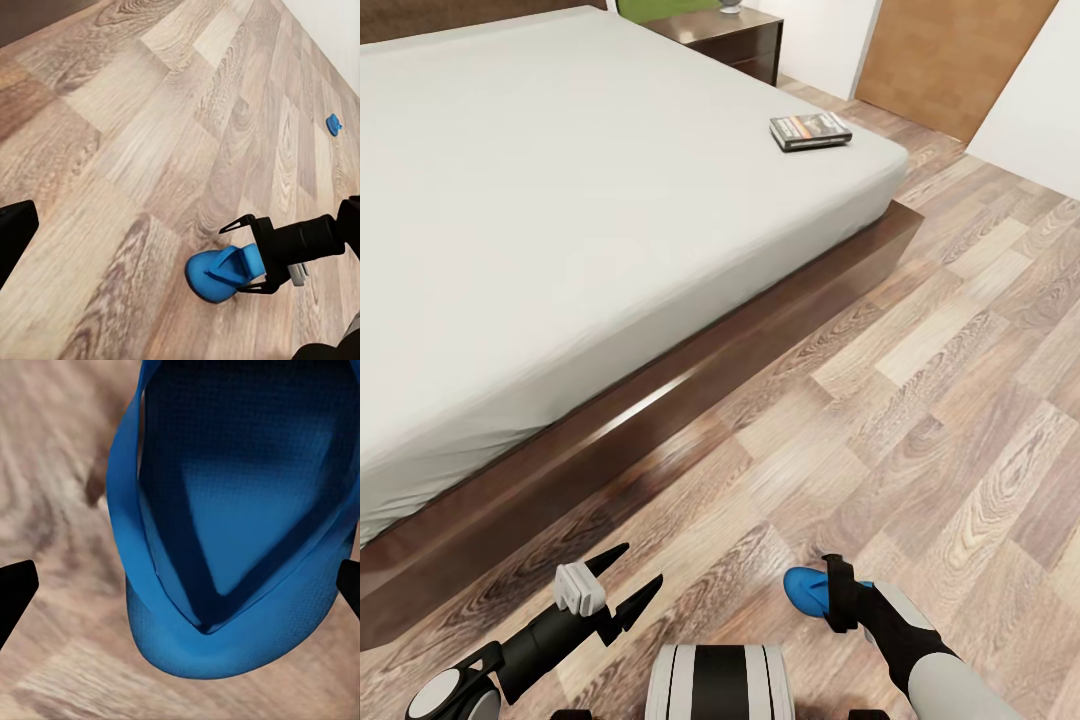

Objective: In the bedroom, move the book from the bed onto either nightstand, and place the two sandals side by side next to the bed.

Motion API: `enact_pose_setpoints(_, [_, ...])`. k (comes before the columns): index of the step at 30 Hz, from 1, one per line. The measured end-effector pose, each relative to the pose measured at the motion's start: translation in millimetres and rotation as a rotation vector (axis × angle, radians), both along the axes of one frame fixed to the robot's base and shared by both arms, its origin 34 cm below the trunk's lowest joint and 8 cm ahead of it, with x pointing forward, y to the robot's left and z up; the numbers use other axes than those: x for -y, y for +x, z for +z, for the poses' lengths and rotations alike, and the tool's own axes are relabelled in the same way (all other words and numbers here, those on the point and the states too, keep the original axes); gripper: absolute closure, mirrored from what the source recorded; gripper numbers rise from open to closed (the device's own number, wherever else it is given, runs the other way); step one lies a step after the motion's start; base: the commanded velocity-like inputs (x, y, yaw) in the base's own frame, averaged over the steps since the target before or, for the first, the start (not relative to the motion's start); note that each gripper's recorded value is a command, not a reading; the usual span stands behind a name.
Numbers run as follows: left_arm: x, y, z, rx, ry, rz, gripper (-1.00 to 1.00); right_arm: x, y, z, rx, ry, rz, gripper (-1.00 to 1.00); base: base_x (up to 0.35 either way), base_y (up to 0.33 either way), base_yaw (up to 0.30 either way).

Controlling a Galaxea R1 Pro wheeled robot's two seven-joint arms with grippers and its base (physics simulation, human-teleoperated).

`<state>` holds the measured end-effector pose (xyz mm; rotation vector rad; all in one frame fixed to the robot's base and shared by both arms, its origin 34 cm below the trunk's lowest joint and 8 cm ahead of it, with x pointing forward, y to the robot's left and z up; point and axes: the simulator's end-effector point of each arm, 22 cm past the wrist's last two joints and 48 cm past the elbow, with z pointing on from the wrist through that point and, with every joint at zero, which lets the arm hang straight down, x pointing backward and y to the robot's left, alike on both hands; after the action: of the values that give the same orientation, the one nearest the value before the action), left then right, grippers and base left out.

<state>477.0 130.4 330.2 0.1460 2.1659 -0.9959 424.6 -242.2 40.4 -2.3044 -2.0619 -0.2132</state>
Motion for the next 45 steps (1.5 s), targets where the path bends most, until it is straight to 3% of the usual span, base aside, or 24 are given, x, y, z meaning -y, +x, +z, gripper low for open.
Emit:
enact_pose_setpoints(37, [1, -7, -18, -0.043, -0.002, -0.001, -1.0, 0, -21, -16, -0.045, 0.0, 0.0, -1.0, 0.0, 0.0, 0.0])
enact_pose_setpoints(38, [1, -8, -18, -0.043, -0.002, -0.001, -1.0, 0, -21, -16, -0.045, 0.0, 0.0, 1.0, 0.0, 0.0, 0.0])
enact_pose_setpoints(45, [1, -8, -18, -0.043, -0.002, -0.001, -1.0, 0, -20, -16, -0.044, 0.0, 0.0, 1.0, 0.0, 0.0, 0.0])
